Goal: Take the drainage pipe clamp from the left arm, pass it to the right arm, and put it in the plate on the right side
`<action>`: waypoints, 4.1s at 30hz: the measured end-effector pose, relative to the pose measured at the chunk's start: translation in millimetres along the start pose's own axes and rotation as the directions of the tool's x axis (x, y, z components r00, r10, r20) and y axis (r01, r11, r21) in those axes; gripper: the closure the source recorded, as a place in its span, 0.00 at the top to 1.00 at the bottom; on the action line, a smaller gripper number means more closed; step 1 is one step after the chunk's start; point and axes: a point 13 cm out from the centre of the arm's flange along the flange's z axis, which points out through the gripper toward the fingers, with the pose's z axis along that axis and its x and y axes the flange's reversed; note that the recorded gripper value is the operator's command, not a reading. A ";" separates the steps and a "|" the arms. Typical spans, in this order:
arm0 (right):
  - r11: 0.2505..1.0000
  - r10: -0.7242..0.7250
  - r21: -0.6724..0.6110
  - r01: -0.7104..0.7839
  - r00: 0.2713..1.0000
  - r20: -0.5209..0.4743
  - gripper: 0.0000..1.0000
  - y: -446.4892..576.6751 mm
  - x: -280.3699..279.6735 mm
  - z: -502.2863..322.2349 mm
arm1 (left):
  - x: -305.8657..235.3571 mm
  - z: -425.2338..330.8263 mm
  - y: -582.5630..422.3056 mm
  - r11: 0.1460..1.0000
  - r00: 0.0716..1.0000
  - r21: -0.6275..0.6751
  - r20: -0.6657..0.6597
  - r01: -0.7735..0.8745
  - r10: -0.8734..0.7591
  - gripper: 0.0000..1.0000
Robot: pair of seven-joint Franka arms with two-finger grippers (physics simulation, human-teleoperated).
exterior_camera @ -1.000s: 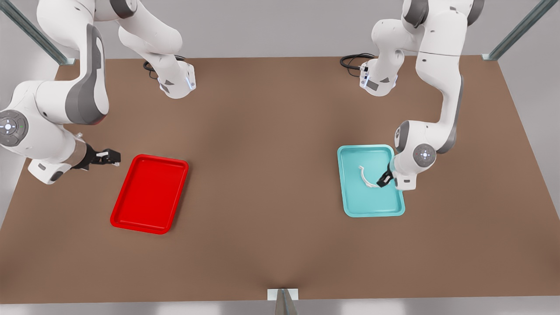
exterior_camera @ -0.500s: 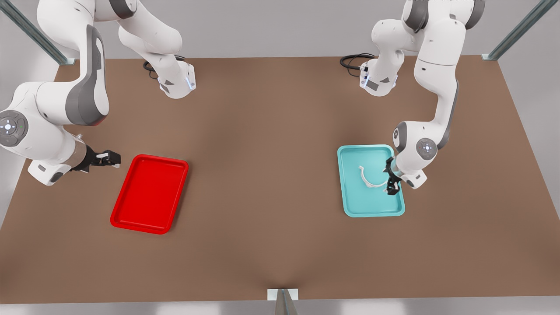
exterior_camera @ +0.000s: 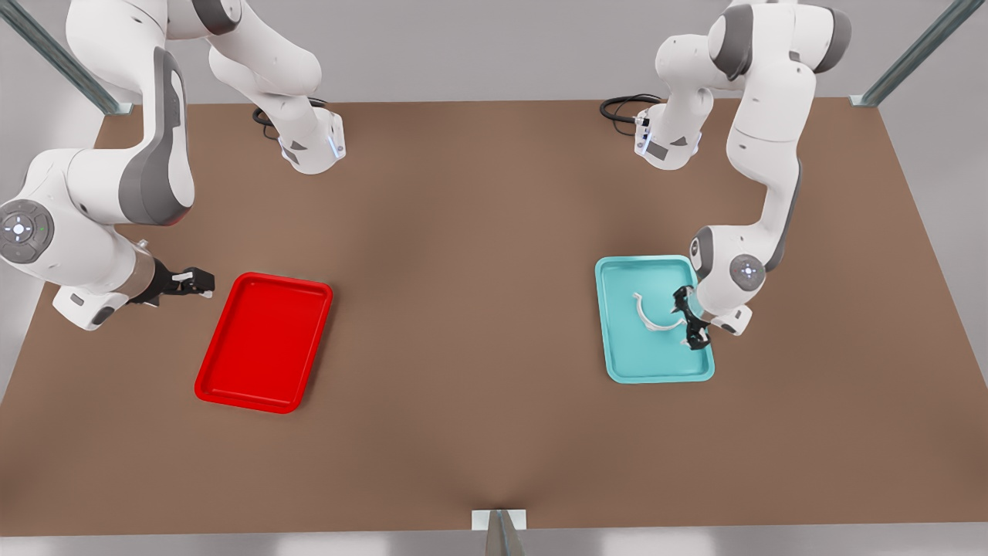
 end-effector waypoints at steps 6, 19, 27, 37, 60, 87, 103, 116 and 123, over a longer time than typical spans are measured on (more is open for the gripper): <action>1.000 0.000 -0.001 0.000 1.000 -0.002 1.00 -0.5 -0.4 1.4 | -0.1 1.0 0.5 0.999 0.999 -0.002 0.001 0.051 -0.051 0.71; 1.000 -0.001 -0.002 0.001 1.000 -0.008 1.00 -1.8 0.2 4.2 | -1.3 6.2 3.4 0.993 0.993 -0.011 0.007 0.114 -0.114 0.56; 1.000 -0.003 -0.004 0.003 1.000 -0.014 1.00 -1.9 0.9 7.5 | -2.4 8.0 4.3 0.990 0.990 -0.014 0.009 0.139 -0.139 0.41; 1.000 -0.003 -0.005 0.003 1.000 -0.016 1.00 -2.2 1.7 8.8 | -2.3 7.4 4.3 0.986 0.986 -0.015 0.007 0.165 -0.164 0.21; 1.000 -0.007 -0.002 0.007 1.000 -0.012 1.00 -4.0 -5.3 15.0 | 146.7 -88.3 12.9 0.995 0.997 -0.084 -0.047 0.056 -0.060 0.21; 0.937 -0.327 -0.098 0.335 0.941 0.082 1.00 289.5 -118.6 133.0 | 379.9 -123.3 46.1 0.824 0.814 -0.209 -0.155 0.527 -0.560 0.21; 0.943 -0.211 -0.188 0.276 0.929 0.304 1.00 440.2 -149.7 151.3 | 427.9 -134.9 26.2 0.733 0.721 -0.267 -0.162 0.625 -0.674 0.21; 0.943 -0.209 -0.206 0.263 0.946 0.249 1.00 474.3 -103.5 174.5 | 436.3 -136.1 28.7 0.743 0.732 -0.267 -0.162 0.614 -0.662 0.21; 0.942 -0.225 -0.202 0.269 0.951 0.213 1.00 491.8 -89.2 199.6 | 442.1 -138.5 34.5 0.750 0.741 -0.271 -0.156 0.604 -0.653 0.21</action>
